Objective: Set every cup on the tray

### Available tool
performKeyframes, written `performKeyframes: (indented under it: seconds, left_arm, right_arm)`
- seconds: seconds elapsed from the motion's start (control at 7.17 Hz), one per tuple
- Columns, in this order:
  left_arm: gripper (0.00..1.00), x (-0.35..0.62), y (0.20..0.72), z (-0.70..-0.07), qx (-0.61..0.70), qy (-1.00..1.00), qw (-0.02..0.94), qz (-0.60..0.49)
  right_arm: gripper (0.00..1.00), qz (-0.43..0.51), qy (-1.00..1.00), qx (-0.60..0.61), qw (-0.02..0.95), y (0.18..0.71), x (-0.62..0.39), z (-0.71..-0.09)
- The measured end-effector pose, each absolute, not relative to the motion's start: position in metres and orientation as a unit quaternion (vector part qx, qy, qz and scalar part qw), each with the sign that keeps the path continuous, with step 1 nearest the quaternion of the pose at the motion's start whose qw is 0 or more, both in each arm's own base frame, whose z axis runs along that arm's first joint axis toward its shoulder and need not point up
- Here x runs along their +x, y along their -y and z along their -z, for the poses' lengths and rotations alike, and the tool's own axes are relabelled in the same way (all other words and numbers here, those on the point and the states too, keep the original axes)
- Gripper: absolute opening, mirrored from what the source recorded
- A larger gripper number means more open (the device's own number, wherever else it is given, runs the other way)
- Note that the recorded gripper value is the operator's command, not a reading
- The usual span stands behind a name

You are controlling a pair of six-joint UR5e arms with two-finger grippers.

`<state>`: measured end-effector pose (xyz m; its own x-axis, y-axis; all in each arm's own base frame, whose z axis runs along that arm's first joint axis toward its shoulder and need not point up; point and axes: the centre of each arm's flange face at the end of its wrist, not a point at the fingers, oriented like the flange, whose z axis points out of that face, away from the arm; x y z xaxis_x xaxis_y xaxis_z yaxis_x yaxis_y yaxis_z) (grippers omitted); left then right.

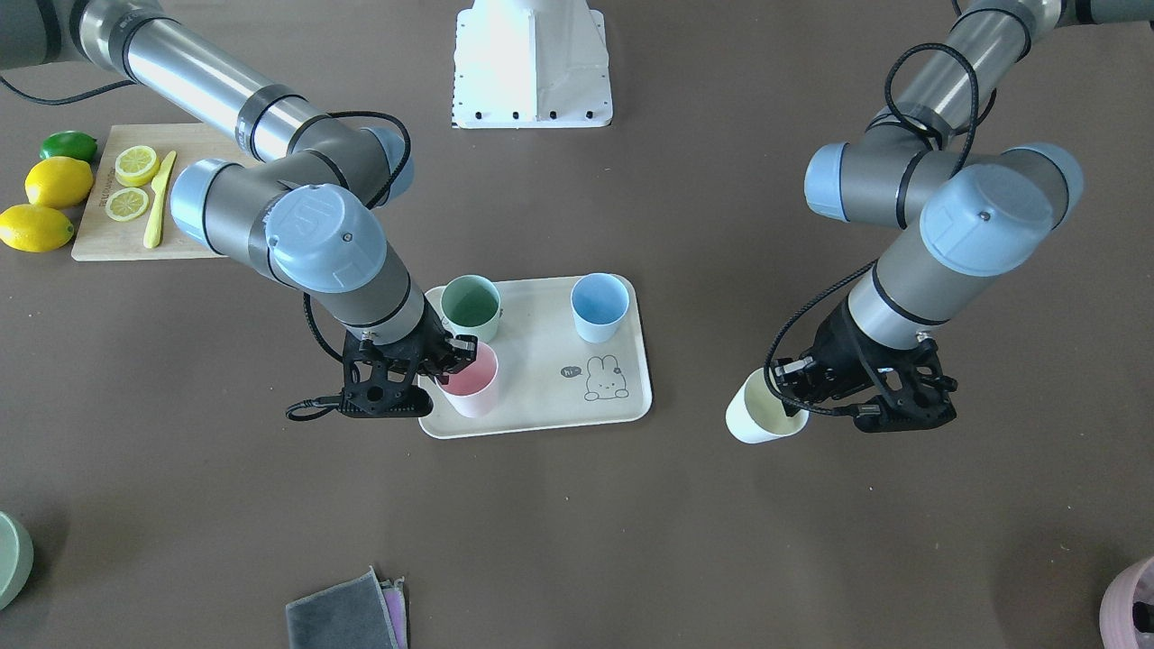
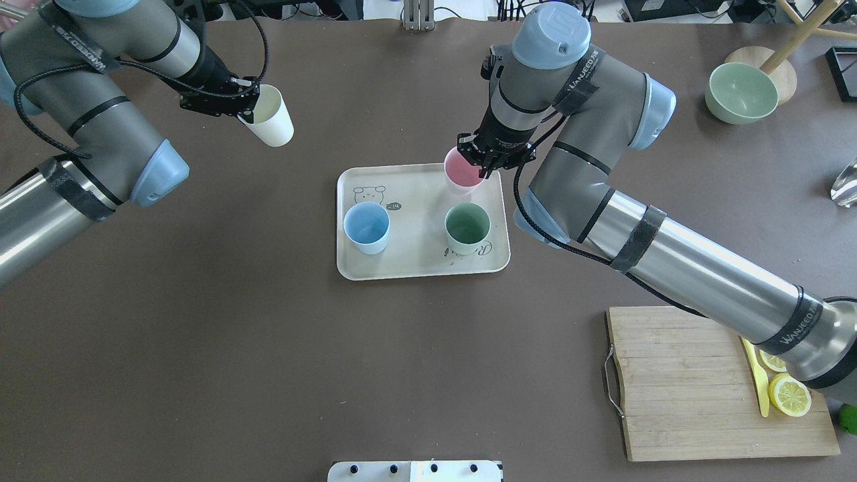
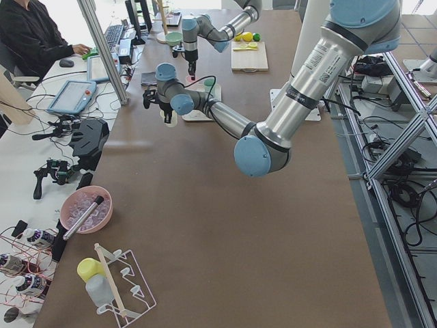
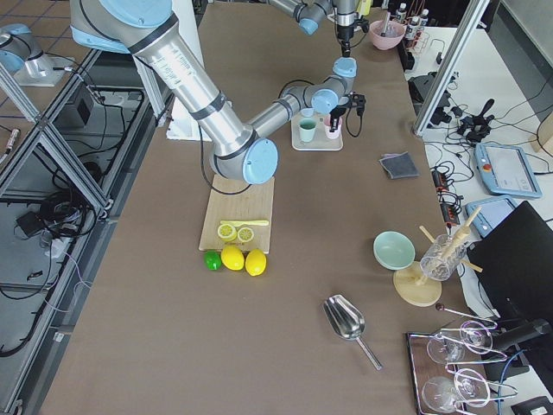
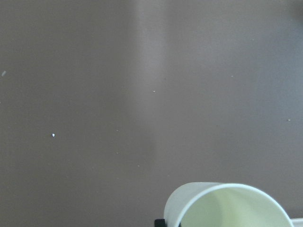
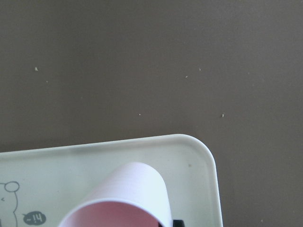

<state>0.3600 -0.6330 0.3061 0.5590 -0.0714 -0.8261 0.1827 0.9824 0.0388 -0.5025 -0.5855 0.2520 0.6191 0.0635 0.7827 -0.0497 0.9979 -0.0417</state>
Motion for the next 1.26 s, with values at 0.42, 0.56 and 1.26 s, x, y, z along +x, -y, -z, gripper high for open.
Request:
performKeyframes:
  seconds: [0.42,0.56,1.26]
  left_arm:
    - [0.00,0.401,0.614,-0.275,0.049,-0.473,0.875,0.090]
    - [0.00,0.420,0.603,-0.265,0.049,-0.475,0.874,0.093]
    - [0.97,0.517,0.540,-0.239,0.068,-0.463,0.879,0.086]
  right_arm:
    - [1.00,-0.044,0.435,-0.009,0.899,0.593,-0.498,-0.251]
    - [1.00,-0.055,0.438,-0.002,0.897,0.608,-0.480,-0.246]
    - [1.00,-0.047,0.425,0.056,0.902,0.664,-0.393,-0.270]
